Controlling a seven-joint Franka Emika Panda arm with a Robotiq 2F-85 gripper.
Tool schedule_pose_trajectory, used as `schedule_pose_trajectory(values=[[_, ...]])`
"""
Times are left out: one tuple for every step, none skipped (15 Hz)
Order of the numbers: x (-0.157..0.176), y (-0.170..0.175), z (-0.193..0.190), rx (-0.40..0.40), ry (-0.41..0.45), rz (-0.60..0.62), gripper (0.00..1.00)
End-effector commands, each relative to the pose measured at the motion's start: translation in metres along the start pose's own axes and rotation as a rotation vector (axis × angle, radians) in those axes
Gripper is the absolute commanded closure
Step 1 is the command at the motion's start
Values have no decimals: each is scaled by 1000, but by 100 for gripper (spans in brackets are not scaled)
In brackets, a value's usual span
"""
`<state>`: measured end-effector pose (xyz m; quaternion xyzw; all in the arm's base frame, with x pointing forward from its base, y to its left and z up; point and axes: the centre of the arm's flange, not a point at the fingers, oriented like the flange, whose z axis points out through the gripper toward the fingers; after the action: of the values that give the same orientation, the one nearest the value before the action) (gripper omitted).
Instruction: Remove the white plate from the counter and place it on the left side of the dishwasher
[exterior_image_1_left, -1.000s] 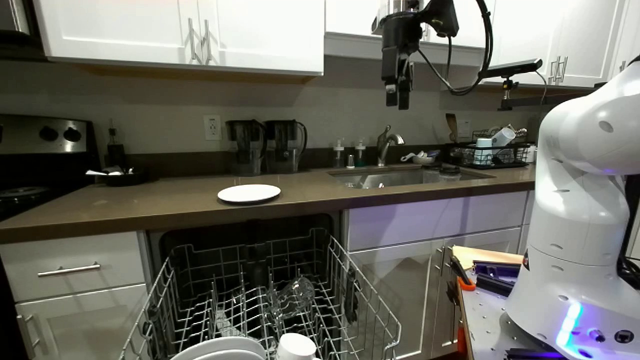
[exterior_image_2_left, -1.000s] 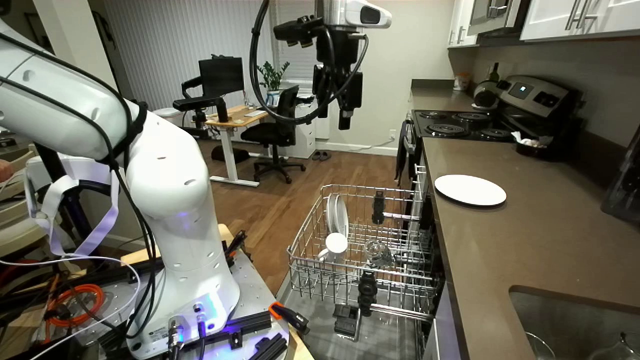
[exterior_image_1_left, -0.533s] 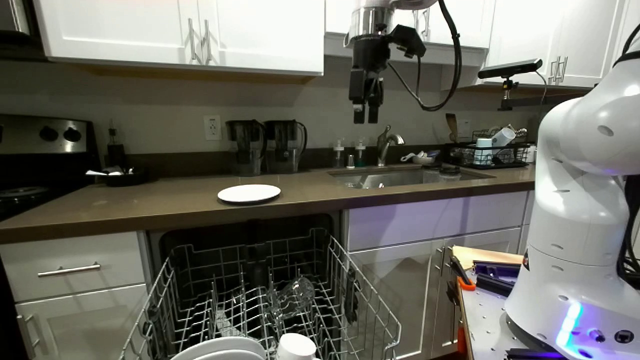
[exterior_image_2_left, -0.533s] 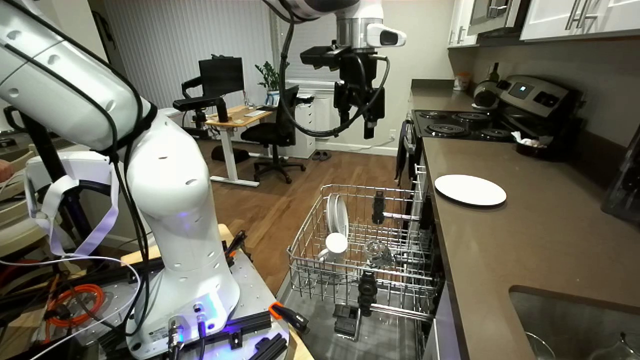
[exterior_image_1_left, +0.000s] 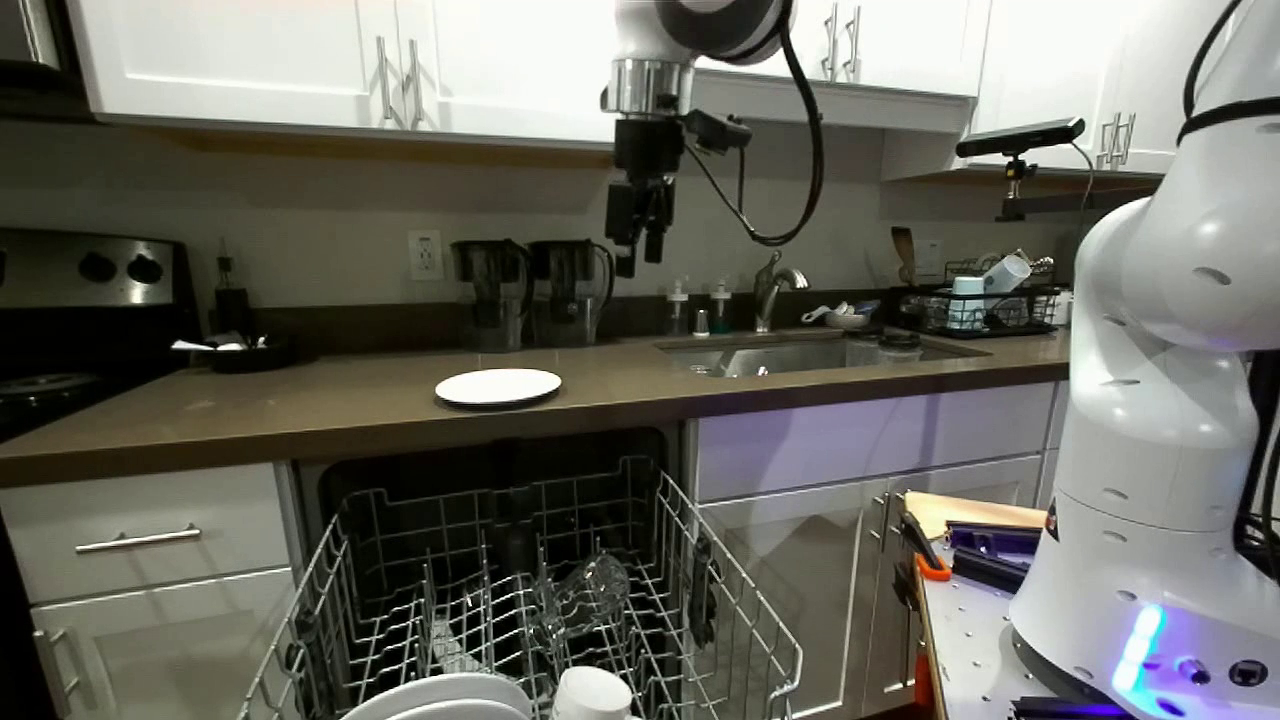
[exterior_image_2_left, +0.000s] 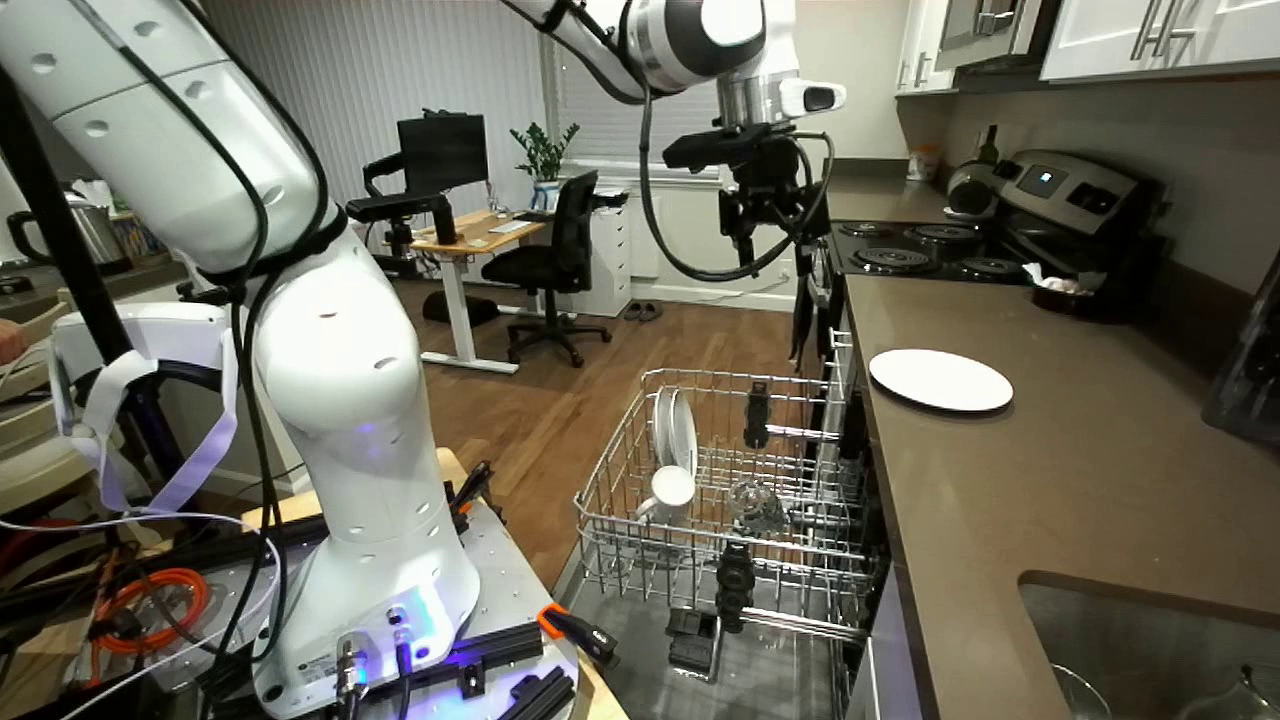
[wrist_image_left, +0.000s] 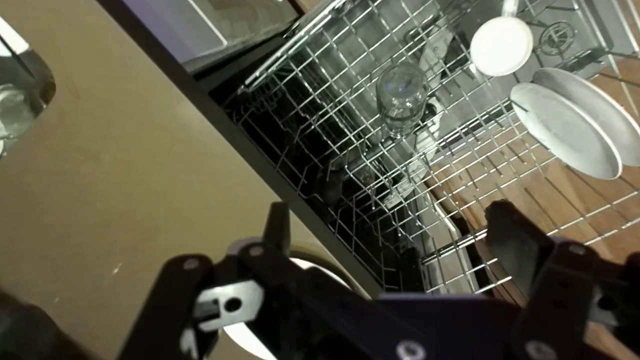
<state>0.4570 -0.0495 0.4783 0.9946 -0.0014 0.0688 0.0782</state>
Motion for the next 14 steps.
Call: schedule_pose_trajectory(values=[[60, -8, 25, -92, 21, -41, 0], [71, -11, 32, -111, 26, -54, 0], [83, -12, 41, -132, 33, -61, 0], [93, -13, 49, -157, 42, -66, 0], [105, -15, 59, -180, 48, -71, 0], [115, -15, 67, -201, 51, -77, 0], [124, -16, 78, -212, 50, -82, 0], [134, -17, 88, -224, 49, -86, 0], [142, -19, 98, -234, 48, -88, 0], [150, -20, 107, -240, 45, -91, 0], [158, -22, 118, -252, 44, -100, 0], [164, -24, 128, -260, 41, -106, 0], [170, -26, 138, -273, 45, -115, 0], [176, -29, 146, -295, 56, -124, 0]])
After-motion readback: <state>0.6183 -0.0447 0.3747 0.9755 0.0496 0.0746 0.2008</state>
